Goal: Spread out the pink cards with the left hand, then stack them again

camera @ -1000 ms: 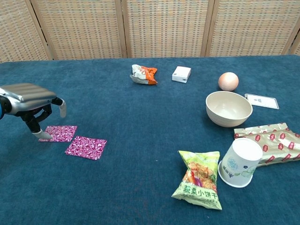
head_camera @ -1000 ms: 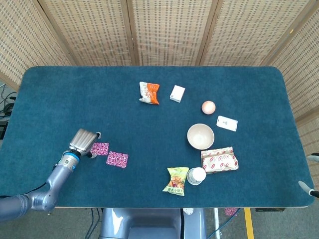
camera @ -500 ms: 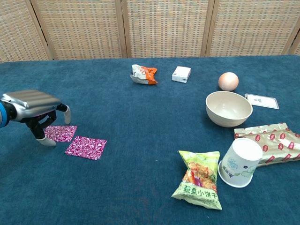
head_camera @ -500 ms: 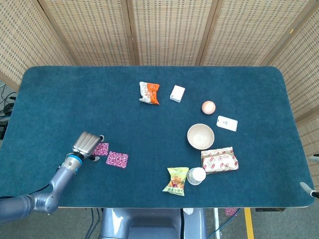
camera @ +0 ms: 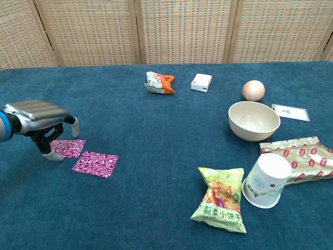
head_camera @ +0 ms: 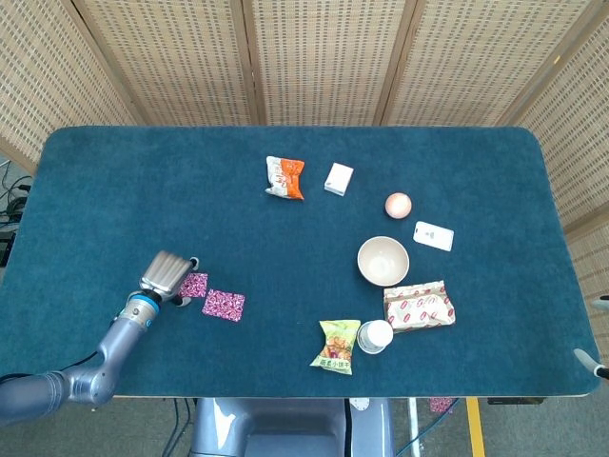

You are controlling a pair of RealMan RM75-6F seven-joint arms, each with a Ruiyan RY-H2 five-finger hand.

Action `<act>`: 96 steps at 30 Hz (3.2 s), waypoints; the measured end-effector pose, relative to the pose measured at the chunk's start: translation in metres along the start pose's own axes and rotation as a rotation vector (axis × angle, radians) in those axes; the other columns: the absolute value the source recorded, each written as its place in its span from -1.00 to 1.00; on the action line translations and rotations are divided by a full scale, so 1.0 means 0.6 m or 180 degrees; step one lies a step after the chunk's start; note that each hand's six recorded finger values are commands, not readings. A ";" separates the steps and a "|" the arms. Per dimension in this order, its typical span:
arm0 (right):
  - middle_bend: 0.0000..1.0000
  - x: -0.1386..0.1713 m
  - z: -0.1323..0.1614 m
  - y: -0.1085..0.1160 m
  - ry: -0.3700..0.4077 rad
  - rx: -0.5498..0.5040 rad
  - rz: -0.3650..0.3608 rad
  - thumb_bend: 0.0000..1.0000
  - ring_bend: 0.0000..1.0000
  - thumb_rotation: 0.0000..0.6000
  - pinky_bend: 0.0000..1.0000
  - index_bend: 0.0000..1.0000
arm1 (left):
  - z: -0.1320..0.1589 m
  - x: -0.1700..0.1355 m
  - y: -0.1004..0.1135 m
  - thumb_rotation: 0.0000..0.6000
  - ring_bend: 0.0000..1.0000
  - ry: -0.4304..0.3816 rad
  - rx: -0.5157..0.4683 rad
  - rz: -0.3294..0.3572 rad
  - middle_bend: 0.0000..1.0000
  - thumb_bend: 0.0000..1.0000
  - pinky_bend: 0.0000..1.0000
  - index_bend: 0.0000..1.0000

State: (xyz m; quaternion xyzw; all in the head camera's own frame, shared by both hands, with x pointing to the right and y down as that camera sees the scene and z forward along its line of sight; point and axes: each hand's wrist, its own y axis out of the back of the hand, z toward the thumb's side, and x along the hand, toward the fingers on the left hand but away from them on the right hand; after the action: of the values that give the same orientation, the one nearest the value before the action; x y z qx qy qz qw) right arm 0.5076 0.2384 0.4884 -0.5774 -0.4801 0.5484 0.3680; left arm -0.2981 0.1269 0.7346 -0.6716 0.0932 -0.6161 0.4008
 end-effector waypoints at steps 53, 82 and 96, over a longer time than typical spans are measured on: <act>-0.40 0.002 -0.005 0.002 -0.0032 -0.0001 -0.0009 -0.69 -0.71 1.00 -0.83 -0.36 | 0.007 -0.003 -0.012 0.71 0.53 0.0002 -0.0002 -0.0089 0.52 -0.41 0.40 -0.30; -0.40 0.003 -0.005 0.004 -0.0025 -0.0014 -0.0043 -0.69 -0.71 1.00 -0.83 -0.36 | 0.007 -0.008 0.004 0.71 0.53 -0.0042 -0.0111 -0.0004 0.52 -0.37 0.40 -0.19; -0.40 0.002 -0.004 0.005 -0.0020 -0.0010 -0.0049 -0.69 -0.71 1.00 -0.83 -0.36 | 0.042 -0.023 0.037 0.71 0.53 -0.0307 -0.0089 0.0168 0.53 -0.39 0.40 -0.19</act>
State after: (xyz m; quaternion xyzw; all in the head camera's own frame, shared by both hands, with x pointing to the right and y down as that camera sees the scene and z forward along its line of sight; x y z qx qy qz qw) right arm 0.5101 0.2390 0.4854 -0.5725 -0.4866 0.5465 0.3698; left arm -0.2702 0.1315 0.7118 -0.7034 0.1000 -0.5709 0.4115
